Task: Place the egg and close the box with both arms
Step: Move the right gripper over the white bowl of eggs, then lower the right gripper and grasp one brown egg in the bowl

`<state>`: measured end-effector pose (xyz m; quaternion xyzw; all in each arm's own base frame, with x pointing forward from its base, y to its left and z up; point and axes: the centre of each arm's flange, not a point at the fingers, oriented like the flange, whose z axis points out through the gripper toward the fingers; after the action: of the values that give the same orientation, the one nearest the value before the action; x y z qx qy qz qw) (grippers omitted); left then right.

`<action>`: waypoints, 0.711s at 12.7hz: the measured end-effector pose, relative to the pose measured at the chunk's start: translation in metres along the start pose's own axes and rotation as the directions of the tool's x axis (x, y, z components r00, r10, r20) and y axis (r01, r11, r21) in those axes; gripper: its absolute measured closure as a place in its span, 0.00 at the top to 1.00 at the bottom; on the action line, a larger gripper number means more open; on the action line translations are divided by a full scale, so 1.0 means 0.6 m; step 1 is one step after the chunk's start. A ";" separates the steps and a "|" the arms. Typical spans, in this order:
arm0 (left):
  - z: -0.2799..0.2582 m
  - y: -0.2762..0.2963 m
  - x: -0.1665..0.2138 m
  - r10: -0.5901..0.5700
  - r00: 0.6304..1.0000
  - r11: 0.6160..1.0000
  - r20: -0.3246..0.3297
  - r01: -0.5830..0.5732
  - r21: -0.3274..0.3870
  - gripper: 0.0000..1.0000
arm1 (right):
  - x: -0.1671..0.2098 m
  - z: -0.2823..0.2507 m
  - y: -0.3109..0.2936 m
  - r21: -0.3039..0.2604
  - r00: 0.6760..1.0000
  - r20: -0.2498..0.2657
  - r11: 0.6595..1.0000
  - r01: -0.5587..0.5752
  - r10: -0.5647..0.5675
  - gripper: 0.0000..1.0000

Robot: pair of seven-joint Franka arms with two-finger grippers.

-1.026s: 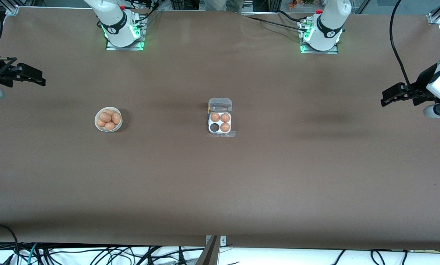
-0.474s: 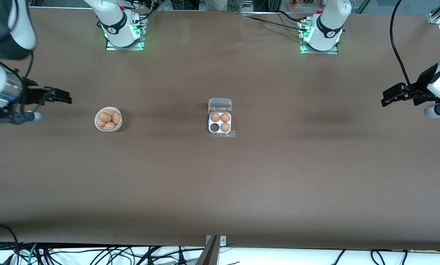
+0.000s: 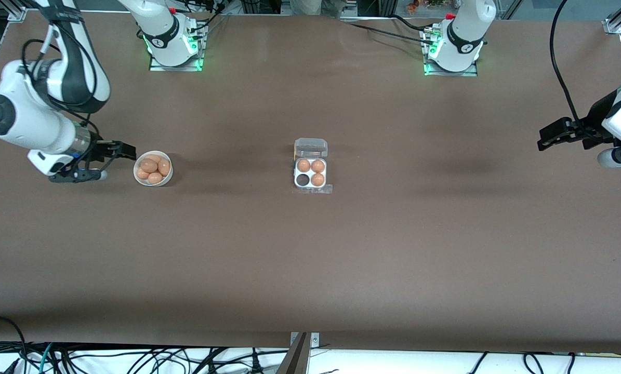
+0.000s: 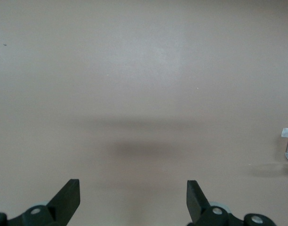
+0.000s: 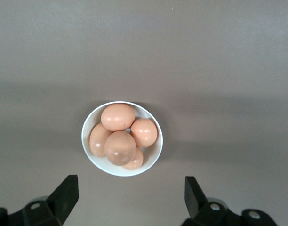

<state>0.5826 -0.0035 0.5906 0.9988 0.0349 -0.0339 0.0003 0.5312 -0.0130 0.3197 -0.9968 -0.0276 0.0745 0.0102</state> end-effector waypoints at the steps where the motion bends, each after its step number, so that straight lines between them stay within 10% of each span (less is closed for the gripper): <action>1: 0.000 0.000 0.000 0.000 1.000 1.000 0.000 0.000 0.000 1.00 | -0.005 0.019 -0.005 0.000 1.000 -0.004 1.000 -0.002 0.002 1.00; 9: 0.000 0.001 0.000 0.001 1.000 1.000 -0.001 -0.001 0.000 1.00 | -0.003 0.124 -0.028 0.010 1.000 -0.026 1.000 -0.008 0.008 1.00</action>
<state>0.5829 -0.0041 0.5903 0.9989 0.0343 -0.0335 0.0003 0.5176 0.0048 0.2466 -0.9977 -0.0230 0.0619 0.0152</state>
